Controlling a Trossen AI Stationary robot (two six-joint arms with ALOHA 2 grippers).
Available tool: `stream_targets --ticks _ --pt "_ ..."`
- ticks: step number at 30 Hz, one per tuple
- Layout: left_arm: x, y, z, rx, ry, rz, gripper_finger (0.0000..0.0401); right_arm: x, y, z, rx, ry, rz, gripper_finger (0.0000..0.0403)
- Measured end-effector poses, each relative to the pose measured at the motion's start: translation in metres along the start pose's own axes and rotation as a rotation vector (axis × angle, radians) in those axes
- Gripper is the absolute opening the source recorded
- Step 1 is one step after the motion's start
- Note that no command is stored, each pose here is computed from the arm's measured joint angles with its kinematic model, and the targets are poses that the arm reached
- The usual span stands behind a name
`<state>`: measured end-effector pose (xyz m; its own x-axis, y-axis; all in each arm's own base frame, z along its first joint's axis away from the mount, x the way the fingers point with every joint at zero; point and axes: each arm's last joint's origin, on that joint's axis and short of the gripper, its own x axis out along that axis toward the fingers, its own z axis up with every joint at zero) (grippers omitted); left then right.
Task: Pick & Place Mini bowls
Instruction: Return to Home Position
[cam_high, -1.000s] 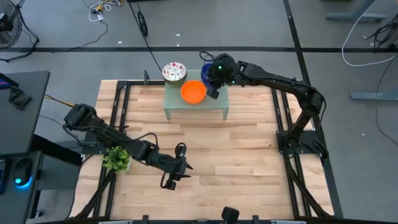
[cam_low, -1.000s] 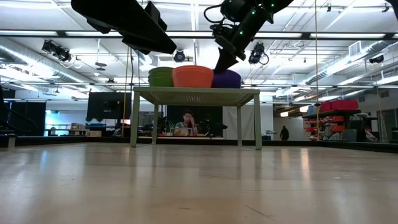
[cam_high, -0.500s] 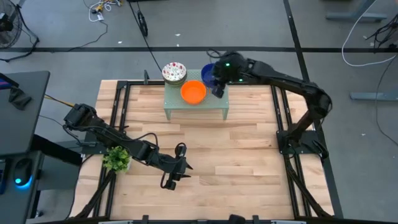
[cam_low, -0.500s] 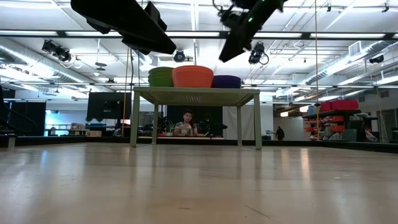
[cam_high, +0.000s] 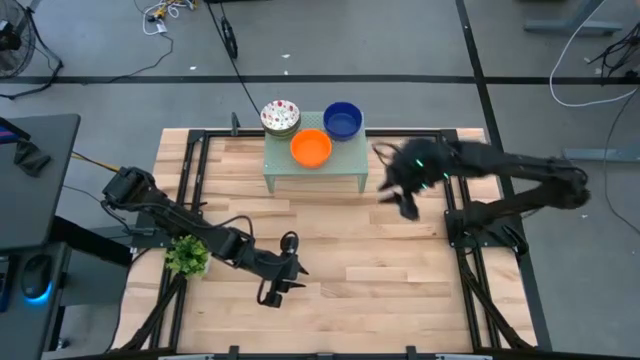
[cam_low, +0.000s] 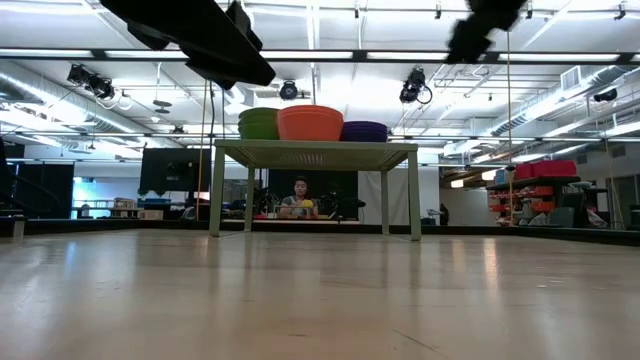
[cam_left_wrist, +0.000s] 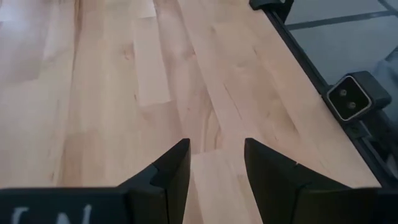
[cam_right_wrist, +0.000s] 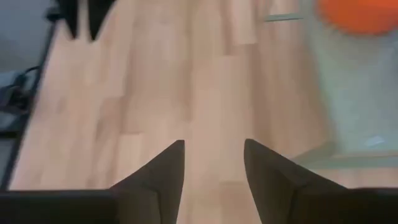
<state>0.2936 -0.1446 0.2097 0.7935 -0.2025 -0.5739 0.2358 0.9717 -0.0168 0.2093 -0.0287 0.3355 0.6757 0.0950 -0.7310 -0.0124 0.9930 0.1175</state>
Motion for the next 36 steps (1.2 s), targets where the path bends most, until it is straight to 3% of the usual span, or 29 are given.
stream_targets --ticks 4,10,14,19,28,36 --pt "0.0 -0.001 0.0 0.003 0.0 -0.002 0.0156 0.003 0.017 -0.055 0.035 -0.123 0.058 0.0155" --pt "0.0 0.002 0.0 0.001 -0.004 0.029 0.0156 0.02 0.02 -0.121 0.108 -0.42 0.143 0.0136" --pt "0.0 0.003 0.001 0.001 -0.009 0.059 0.0156 0.032 0.021 -0.144 0.173 -0.697 0.257 0.0125" --pt "0.0 0.004 0.001 0.001 -0.015 0.089 0.0156 0.051 0.024 -0.17 0.149 -0.905 0.371 0.011" --pt "0.0 0.007 0.002 -0.003 -0.036 0.196 0.0149 0.057 0.025 -0.174 -0.038 -0.863 0.277 0.0088" --pt "-0.001 0.016 0.003 0.041 -0.035 0.27 0.0093 0.054 0.022 -0.177 -0.091 -0.883 0.191 0.0056"
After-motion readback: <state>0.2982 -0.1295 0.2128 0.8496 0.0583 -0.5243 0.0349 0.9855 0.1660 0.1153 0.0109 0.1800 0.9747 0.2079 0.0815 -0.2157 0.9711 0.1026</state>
